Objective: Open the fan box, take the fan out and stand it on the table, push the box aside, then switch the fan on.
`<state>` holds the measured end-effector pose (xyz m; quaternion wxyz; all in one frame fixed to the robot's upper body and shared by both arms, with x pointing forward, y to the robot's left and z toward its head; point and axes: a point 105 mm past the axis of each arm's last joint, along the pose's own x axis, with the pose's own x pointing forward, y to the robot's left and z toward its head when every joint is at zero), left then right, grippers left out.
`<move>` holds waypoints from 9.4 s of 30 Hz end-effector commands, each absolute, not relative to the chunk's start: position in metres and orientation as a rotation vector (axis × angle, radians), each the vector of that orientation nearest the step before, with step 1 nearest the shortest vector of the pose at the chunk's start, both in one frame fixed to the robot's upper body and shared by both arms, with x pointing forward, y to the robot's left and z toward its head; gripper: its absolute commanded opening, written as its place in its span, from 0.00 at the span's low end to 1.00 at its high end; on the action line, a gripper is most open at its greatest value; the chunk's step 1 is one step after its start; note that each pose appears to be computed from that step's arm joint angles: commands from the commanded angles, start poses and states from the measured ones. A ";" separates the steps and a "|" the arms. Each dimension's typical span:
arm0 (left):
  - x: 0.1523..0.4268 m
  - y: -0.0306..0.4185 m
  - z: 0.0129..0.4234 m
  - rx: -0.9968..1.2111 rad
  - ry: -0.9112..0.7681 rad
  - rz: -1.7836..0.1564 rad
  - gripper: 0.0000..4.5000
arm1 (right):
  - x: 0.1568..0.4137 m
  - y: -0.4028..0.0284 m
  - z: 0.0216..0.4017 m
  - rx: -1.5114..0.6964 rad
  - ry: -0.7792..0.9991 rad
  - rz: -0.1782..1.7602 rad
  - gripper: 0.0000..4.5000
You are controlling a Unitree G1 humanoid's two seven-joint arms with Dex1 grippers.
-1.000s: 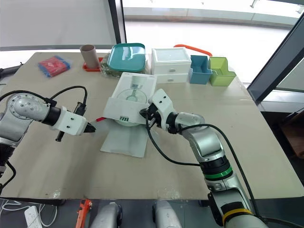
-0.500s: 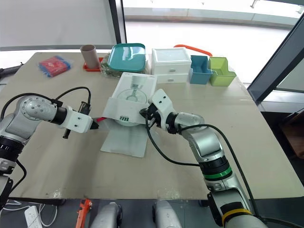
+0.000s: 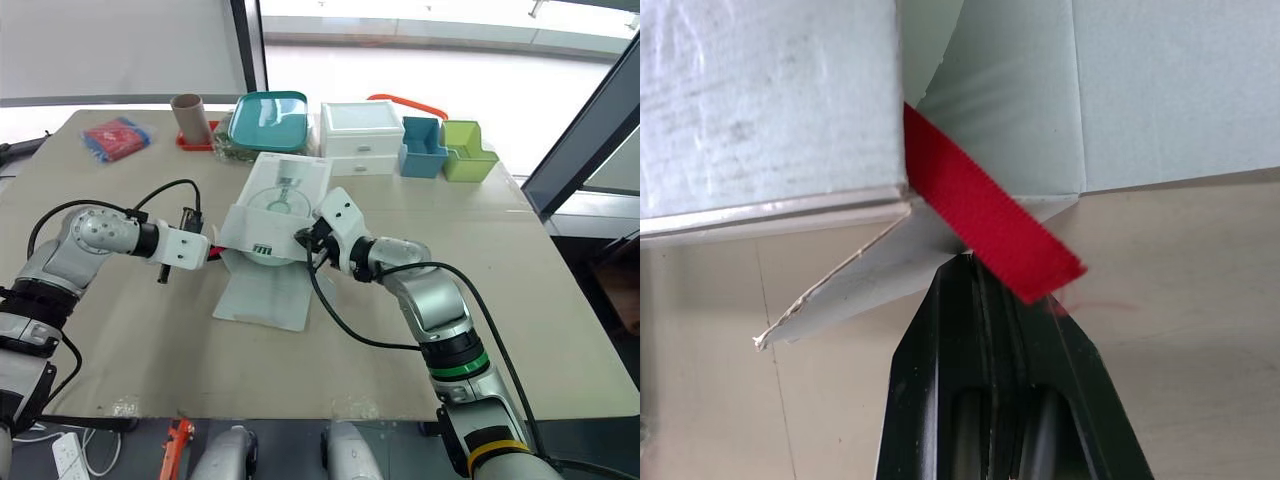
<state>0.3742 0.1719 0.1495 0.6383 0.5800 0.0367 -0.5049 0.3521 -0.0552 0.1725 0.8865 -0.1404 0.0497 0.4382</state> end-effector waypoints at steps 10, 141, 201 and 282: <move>0.382 0.156 0.159 1.174 -0.005 -1.115 0.00 | 0.348 -0.054 0.161 -0.304 0.150 0.921 0.01; 0.306 0.103 0.139 -0.893 0.358 -0.734 0.92 | 0.352 -0.050 0.154 -0.347 0.178 0.953 0.00; 0.297 0.114 0.136 -1.032 0.461 -0.696 0.32 | 0.353 -0.054 0.158 -0.353 0.162 0.919 0.00; 0.279 0.106 0.128 -1.108 0.506 -0.692 0.44 | 0.351 -0.051 0.180 -0.282 0.126 0.937 0.00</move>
